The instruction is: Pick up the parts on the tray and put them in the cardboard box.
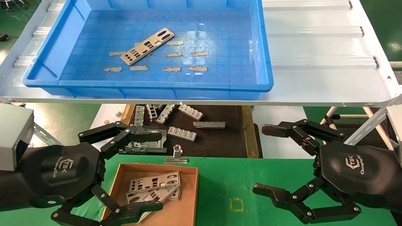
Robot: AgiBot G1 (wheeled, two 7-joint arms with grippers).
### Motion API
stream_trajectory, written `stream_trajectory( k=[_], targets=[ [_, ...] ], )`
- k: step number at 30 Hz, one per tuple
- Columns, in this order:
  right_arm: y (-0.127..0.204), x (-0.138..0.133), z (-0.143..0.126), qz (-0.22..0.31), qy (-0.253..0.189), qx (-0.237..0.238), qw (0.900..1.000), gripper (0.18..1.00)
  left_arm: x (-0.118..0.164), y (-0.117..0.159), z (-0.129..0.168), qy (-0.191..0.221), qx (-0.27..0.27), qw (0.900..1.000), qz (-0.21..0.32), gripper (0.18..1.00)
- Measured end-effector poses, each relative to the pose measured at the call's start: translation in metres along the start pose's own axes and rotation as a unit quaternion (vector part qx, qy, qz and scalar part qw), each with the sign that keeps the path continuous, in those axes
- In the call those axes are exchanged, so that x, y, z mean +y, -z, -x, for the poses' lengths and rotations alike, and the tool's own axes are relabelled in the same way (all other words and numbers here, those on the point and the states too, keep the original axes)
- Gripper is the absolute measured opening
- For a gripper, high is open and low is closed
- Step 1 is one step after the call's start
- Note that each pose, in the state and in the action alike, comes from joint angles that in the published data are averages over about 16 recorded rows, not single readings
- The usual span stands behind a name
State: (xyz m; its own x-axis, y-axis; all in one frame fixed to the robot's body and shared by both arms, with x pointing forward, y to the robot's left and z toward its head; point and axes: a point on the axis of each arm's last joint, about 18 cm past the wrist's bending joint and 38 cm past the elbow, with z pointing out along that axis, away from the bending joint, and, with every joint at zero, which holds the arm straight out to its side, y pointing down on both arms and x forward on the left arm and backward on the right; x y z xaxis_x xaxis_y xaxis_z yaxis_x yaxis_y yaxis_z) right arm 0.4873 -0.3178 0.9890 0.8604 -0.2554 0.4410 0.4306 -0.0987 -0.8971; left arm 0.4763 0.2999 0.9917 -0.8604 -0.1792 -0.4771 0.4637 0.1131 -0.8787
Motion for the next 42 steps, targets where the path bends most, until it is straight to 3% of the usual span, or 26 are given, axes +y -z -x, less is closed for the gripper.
stream_trajectory(
  k=[42],
  targets=[
    [0.0000, 0.0000, 0.0000, 0.000, 0.000, 0.000, 1.000, 1.001, 0.0000, 0.0000, 0.0000, 0.000, 0.000, 1.0000, 0.000, 1.001]
  ],
)
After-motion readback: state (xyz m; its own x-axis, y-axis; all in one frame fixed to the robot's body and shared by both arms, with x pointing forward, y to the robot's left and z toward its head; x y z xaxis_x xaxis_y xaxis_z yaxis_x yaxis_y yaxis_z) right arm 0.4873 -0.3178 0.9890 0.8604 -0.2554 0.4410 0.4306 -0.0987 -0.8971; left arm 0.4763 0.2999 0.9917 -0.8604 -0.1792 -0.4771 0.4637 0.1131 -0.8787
